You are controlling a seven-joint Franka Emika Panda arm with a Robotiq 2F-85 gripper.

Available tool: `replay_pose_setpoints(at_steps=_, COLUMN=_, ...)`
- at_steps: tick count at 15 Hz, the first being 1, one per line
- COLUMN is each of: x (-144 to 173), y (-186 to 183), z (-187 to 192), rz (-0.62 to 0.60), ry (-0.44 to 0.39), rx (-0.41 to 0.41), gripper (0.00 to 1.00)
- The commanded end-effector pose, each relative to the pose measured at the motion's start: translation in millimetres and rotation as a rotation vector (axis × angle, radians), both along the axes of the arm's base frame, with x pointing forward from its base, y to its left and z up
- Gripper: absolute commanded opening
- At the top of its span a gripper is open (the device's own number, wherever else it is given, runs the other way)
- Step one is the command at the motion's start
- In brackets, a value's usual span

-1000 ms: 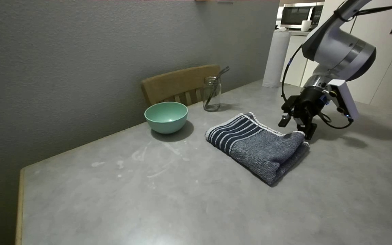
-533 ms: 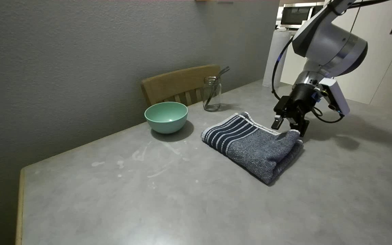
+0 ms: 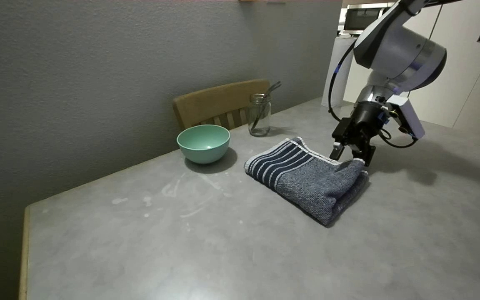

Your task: Unfold the towel once

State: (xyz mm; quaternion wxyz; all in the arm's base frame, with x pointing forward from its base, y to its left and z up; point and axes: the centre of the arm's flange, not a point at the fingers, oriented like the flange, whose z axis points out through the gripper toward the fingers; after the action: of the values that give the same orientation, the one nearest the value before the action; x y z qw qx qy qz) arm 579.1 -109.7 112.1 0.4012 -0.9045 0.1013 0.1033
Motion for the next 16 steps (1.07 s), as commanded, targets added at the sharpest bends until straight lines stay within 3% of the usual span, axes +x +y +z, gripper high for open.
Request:
replay_pose_setpoints(at_steps=1, x=-6.5, y=3.7, z=8.4, rz=-0.003, ry=0.004, rx=-0.044, gripper=0.74)
replay_pose_setpoints(at_steps=11, x=-10.7, y=1.9, z=9.1, rz=0.001, ry=0.016, rx=-0.039, gripper=0.03)
replay_pose_setpoints(at_steps=16, x=-16.9, y=10.2, z=27.3, rz=0.024, ry=0.005, rx=-0.069, gripper=0.01)
